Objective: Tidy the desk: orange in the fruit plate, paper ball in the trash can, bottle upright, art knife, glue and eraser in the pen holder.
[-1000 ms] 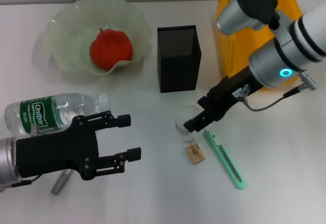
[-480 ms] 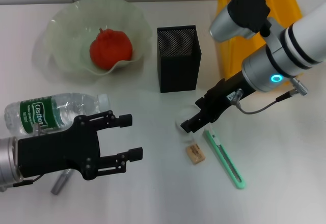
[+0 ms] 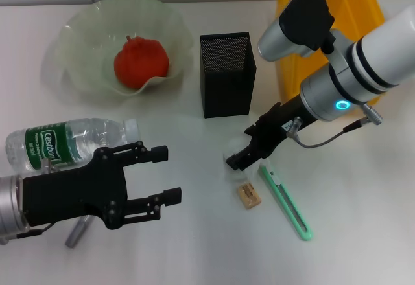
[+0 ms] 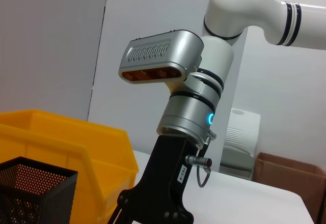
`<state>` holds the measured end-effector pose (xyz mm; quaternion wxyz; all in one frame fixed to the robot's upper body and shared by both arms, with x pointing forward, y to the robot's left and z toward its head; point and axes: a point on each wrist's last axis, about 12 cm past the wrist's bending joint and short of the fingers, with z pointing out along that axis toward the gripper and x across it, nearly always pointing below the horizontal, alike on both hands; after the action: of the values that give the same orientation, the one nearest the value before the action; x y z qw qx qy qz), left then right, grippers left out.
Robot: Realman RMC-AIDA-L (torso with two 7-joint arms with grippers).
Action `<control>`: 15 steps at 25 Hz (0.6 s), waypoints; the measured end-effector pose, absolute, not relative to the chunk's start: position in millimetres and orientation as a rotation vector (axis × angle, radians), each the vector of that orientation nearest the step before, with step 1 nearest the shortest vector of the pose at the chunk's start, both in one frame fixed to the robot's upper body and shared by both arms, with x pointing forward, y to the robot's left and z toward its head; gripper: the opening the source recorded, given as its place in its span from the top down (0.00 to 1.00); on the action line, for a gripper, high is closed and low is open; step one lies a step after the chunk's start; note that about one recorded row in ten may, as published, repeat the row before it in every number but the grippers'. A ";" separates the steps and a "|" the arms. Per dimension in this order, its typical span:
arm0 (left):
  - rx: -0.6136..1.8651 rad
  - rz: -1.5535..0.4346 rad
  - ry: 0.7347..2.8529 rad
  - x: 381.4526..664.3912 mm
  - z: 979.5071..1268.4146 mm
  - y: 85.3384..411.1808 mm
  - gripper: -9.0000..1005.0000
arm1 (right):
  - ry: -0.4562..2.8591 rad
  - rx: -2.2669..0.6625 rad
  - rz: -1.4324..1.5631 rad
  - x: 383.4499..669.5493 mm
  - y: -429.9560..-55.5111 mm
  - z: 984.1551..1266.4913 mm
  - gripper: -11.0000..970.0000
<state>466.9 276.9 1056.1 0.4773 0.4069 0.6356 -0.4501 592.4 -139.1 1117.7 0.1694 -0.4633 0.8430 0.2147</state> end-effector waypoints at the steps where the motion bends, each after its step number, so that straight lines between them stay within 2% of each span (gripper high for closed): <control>1: 0.994 -1.099 1.553 466.9 1056.1 276.9 0.26 | 2.397 -1.318 0.610 592.3 -139.0 1117.3 0.28; 11: 0.995 -1.098 1.554 467.1 1055.9 276.8 0.26 | 2.380 -1.326 0.615 590.6 -138.2 1119.5 0.29; 15: 0.994 -1.097 1.554 467.1 1055.9 276.9 0.26 | 2.336 -1.299 0.652 586.8 -140.9 1126.7 0.46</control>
<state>467.1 276.9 1055.9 0.4775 0.4068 0.6363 -0.4491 586.8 -140.9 1126.7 0.1939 -0.4632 0.8330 0.2323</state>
